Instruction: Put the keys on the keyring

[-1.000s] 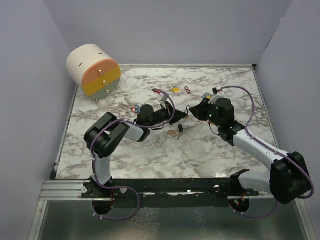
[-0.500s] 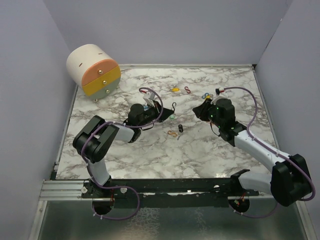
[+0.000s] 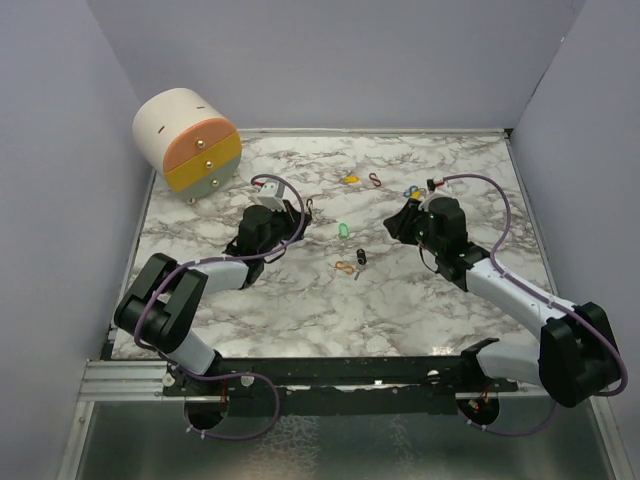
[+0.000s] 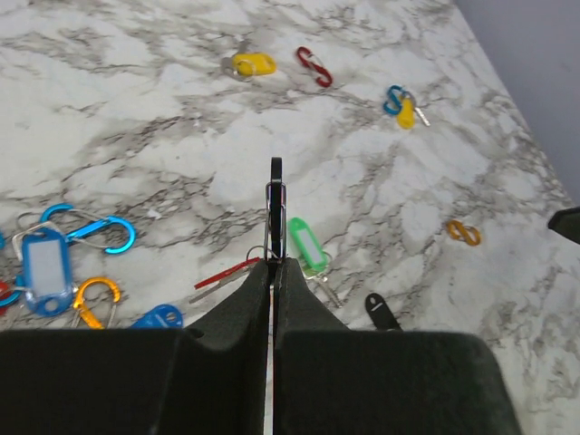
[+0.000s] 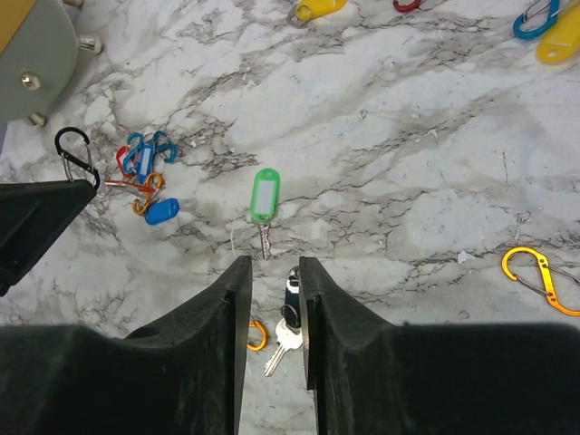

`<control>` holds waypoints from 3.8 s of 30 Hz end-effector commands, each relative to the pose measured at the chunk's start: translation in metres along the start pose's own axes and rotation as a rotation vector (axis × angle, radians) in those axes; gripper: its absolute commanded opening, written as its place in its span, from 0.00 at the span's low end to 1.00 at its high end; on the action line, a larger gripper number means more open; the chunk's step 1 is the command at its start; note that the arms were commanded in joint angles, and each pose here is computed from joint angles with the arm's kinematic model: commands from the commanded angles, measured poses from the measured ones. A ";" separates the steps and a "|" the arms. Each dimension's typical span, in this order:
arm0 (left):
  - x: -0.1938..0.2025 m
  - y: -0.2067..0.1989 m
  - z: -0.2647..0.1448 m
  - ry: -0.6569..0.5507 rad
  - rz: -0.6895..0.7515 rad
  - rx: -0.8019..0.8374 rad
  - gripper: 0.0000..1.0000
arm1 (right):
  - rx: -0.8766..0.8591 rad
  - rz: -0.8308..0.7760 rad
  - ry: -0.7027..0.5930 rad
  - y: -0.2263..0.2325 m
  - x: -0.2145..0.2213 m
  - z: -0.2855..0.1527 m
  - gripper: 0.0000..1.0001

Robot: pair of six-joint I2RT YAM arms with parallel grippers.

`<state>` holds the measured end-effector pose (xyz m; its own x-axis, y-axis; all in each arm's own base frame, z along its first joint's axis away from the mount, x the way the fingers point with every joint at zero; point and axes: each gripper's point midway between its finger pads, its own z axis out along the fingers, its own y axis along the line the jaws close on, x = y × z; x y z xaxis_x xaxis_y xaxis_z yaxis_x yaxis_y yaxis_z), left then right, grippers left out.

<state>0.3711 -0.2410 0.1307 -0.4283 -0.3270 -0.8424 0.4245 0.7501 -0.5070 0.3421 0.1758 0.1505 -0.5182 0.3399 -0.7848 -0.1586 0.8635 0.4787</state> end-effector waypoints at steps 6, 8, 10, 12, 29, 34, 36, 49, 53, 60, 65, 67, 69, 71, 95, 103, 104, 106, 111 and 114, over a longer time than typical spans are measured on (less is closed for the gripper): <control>0.007 0.056 -0.012 0.037 0.041 -0.240 0.27 | 0.033 -0.038 0.007 -0.007 -0.001 0.002 0.31; 0.004 0.061 -0.016 0.028 0.042 -0.273 0.39 | 0.035 -0.039 0.005 -0.007 -0.001 0.002 0.32; 0.002 0.065 -0.019 0.020 0.042 -0.304 0.49 | 0.038 -0.040 0.006 -0.007 -0.001 0.003 0.32; -0.001 0.065 -0.022 0.015 0.046 -0.314 0.52 | 0.036 -0.040 0.007 -0.007 0.000 0.004 0.32; 0.033 -0.017 0.018 0.196 0.204 -0.102 0.51 | 0.047 -0.055 0.107 -0.012 0.020 0.024 0.31; 0.056 -0.038 0.032 0.275 0.245 -0.057 0.50 | 0.107 -0.062 0.090 -0.022 0.016 0.021 0.32; 0.062 -0.044 0.033 0.301 0.264 -0.054 0.50 | 0.137 -0.064 0.091 -0.027 0.015 0.020 0.32; 0.107 -0.075 -0.003 0.403 0.324 -0.069 0.50 | 0.181 -0.056 0.145 -0.036 0.027 0.022 0.35; 0.112 -0.082 -0.022 0.393 0.309 -0.059 0.51 | 0.201 -0.060 0.140 -0.040 0.027 0.020 0.44; 0.130 -0.091 -0.041 0.396 0.292 -0.044 0.61 | 0.270 -0.076 0.182 -0.057 0.034 0.025 0.45; 0.143 -0.085 -0.042 0.397 0.265 -0.055 0.62 | 0.253 -0.074 0.189 -0.054 0.036 0.026 0.45; 0.144 -0.081 -0.041 0.384 0.258 -0.068 0.62 | 0.252 -0.075 0.184 -0.054 0.035 0.026 0.45; 0.144 -0.079 -0.039 0.374 0.258 -0.077 0.62 | 0.248 -0.076 0.181 -0.053 0.034 0.025 0.45; 0.145 -0.079 -0.037 0.372 0.262 -0.077 0.62 | 0.244 -0.077 0.180 -0.052 0.034 0.025 0.45; 0.159 -0.067 -0.002 0.416 0.268 -0.078 0.63 | 0.298 -0.075 0.201 -0.068 0.040 0.029 0.45; 0.155 -0.057 0.004 0.418 0.253 -0.085 0.63 | 0.294 -0.078 0.202 -0.067 0.040 0.030 0.45; 0.154 -0.057 0.005 0.416 0.253 -0.084 0.63 | 0.294 -0.079 0.201 -0.067 0.039 0.030 0.45; 0.152 -0.056 0.006 0.414 0.254 -0.083 0.63 | 0.294 -0.079 0.204 -0.067 0.040 0.031 0.45; 0.152 -0.056 0.008 0.418 0.249 -0.078 0.63 | 0.291 -0.078 0.204 -0.066 0.039 0.032 0.45; 0.151 -0.051 0.006 0.409 0.246 -0.102 0.62 | 0.288 -0.078 0.198 -0.065 0.037 0.030 0.45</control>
<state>0.2890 -0.3317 0.0299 -0.6088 0.1020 -0.7868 0.4797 0.8372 -0.2626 0.3475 0.1449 0.0663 -0.6999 0.2094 -0.6828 0.0224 0.9620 0.2720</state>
